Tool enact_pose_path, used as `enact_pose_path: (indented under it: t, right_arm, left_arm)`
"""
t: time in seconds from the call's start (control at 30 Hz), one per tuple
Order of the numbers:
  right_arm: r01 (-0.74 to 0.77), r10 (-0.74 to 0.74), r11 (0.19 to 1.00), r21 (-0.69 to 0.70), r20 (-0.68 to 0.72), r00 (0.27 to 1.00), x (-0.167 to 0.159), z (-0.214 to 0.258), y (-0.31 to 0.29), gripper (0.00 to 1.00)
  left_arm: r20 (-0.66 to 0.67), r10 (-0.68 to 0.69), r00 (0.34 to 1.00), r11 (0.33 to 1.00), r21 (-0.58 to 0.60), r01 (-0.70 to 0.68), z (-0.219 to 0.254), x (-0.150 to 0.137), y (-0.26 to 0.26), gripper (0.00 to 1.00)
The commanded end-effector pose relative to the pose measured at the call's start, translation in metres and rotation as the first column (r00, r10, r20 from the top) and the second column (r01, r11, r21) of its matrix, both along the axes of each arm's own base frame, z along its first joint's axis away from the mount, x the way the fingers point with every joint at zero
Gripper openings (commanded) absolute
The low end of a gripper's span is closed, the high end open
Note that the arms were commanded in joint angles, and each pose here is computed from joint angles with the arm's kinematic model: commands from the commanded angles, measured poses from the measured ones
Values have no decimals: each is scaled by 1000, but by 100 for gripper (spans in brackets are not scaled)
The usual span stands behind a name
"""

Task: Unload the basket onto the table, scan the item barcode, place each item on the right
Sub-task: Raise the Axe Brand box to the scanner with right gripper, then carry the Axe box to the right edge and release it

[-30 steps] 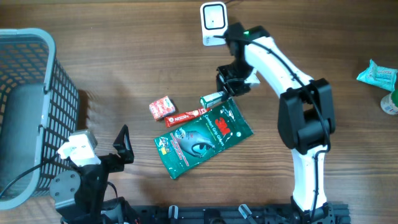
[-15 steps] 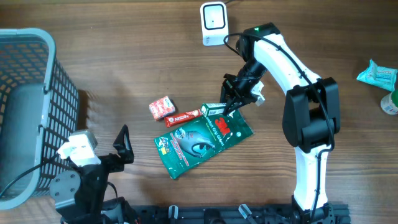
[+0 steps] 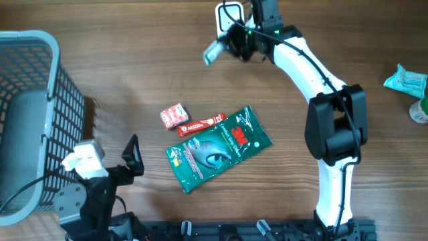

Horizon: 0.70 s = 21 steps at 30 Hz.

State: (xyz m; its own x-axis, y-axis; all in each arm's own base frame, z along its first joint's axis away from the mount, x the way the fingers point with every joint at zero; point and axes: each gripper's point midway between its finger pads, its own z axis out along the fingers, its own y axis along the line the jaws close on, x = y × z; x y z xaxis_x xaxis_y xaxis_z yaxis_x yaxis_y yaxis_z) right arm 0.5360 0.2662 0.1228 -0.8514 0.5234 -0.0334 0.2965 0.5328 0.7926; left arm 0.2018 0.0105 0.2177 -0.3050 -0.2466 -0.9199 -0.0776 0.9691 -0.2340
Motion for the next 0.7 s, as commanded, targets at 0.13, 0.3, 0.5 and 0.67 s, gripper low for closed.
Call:
enact_pose_path:
  t: [0.13,0.3,0.5,0.67]
  right_arm:
    - [-23,50,998,-60,503,863,62,58,-1,4]
    - [-116,23,989,91,681,732,95,49,-18,4]
    - [-64,-50,985,157,632,773,111,7,-51,4]
    - [-64,-47,985,161,606,794,110,-12,-47,4]
  left_arm:
    - [6,15,1000,1000,-6,-15,1,0,2,100]
    - [6,15,1000,1000,-6,-15,1,0,2,100]
    - [6,15,1000,1000,-6,-15,1,0,2,100]
    - [6,15,1000,1000,-7,-15,1,0,2,100]
